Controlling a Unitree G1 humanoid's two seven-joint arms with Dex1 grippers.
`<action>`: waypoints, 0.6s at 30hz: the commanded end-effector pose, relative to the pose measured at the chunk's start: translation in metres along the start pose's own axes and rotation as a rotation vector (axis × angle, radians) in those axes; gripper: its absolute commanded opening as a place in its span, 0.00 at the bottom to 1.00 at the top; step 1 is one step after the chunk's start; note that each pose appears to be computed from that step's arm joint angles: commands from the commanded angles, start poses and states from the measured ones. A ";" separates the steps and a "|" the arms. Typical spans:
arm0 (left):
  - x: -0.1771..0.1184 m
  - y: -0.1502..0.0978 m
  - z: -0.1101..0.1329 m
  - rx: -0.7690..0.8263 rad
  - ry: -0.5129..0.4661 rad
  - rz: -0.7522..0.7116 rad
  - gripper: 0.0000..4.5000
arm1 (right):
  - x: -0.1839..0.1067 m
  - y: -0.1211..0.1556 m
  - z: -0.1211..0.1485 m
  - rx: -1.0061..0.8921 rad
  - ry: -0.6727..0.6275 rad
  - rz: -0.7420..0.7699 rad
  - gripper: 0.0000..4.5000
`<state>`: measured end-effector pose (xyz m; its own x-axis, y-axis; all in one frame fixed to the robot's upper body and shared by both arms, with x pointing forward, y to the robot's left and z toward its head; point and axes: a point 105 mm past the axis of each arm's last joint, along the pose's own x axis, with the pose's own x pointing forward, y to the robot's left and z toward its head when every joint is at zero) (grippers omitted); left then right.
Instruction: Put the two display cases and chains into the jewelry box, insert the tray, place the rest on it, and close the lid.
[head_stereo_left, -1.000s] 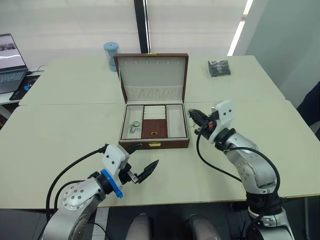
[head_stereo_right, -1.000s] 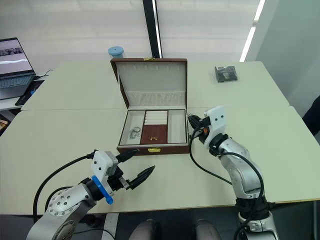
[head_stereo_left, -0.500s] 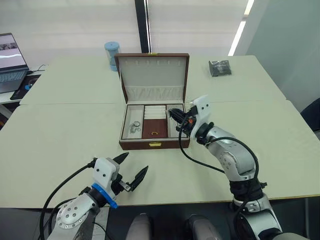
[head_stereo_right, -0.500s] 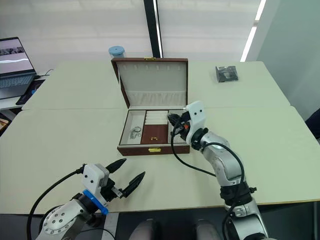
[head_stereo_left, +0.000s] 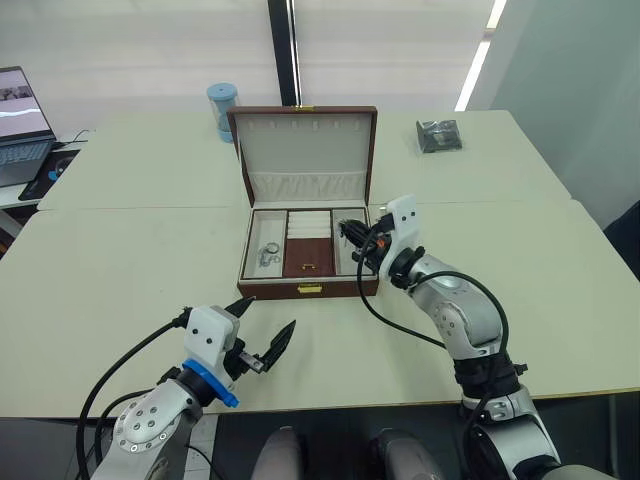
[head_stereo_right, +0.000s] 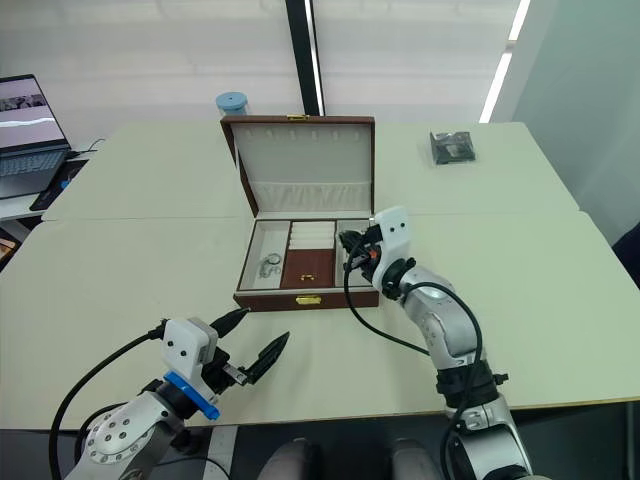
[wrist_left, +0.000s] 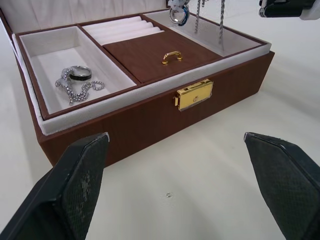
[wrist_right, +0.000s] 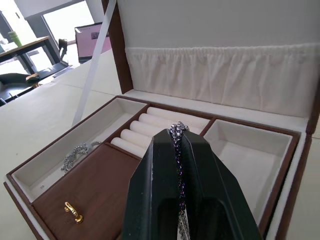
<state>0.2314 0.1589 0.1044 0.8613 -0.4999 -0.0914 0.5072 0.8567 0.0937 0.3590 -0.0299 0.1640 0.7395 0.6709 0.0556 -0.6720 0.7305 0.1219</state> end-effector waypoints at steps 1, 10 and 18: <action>0.002 -0.002 0.015 0.018 -0.046 -0.014 1.00 | -0.001 0.001 0.014 -0.024 -0.053 -0.004 0.00; 0.006 -0.001 0.020 0.012 -0.043 -0.028 1.00 | -0.005 -0.002 0.012 -0.017 -0.051 -0.026 0.49; 0.005 -0.005 0.025 0.019 -0.055 -0.038 1.00 | -0.007 -0.004 0.012 -0.017 -0.055 -0.024 1.00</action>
<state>0.2344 0.1508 0.1149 0.8454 -0.5265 -0.0894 0.5332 0.8418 0.0843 0.3595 -0.0362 0.1571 0.7604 0.6483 0.0385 -0.6472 0.7516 0.1273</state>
